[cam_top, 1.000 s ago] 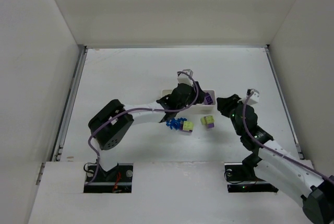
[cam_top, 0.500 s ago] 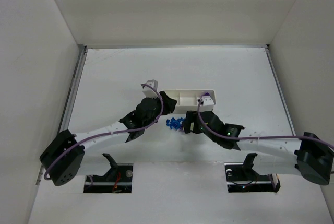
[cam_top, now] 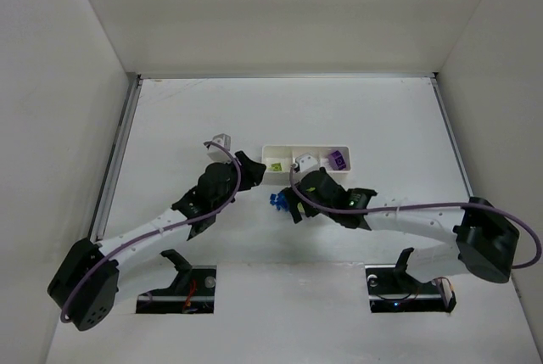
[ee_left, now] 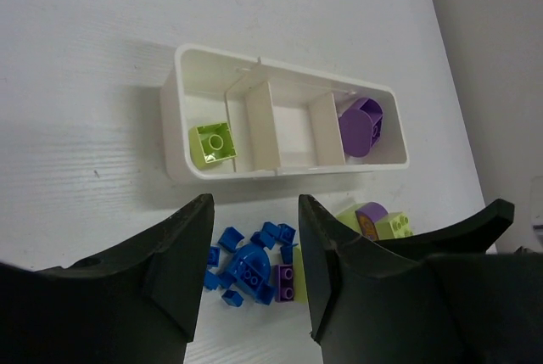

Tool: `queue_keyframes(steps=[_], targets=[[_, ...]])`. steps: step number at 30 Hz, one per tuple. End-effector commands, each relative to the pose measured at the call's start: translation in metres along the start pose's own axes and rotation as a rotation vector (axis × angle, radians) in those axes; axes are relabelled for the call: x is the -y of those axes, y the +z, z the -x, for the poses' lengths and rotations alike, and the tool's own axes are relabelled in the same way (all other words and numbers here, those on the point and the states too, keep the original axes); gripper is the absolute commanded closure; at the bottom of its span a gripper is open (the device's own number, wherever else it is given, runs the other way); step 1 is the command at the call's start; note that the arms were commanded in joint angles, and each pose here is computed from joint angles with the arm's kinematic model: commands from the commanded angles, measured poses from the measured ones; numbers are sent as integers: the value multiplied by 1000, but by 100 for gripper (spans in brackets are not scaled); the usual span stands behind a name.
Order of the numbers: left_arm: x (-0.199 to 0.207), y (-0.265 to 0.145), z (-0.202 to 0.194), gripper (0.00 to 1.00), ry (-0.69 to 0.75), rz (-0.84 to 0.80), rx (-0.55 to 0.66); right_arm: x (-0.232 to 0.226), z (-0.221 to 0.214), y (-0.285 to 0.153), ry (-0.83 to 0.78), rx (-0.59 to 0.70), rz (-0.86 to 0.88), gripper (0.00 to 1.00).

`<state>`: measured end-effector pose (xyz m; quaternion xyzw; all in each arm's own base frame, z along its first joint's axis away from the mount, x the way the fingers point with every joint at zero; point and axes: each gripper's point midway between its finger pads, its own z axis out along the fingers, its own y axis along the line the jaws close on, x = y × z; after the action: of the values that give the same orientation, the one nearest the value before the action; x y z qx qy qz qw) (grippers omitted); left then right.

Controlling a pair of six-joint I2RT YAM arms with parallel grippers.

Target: Sort the legos into containers by color

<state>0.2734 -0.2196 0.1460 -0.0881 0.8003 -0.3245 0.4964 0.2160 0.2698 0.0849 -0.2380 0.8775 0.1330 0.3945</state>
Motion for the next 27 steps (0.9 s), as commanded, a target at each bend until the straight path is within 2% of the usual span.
queue_keyframes(steps=[1, 11, 18, 23, 27], targets=[[0, -3, 2, 59, -30, -31, -4, -17, 1, 0, -97, -55, 91, 6], [-11, -7, 9, 59, -56, -20, 17, -15, -1, 13, -123, -130, 107, 12], [-14, -9, 12, 59, -62, -20, 31, -12, -19, 17, -124, -192, 92, 31], [-14, -12, 15, 59, -65, -24, 40, -11, -20, 18, -128, -196, 72, 39], [-13, -16, 16, 59, -74, -31, 46, -9, -21, 22, -124, -199, 53, 53]])
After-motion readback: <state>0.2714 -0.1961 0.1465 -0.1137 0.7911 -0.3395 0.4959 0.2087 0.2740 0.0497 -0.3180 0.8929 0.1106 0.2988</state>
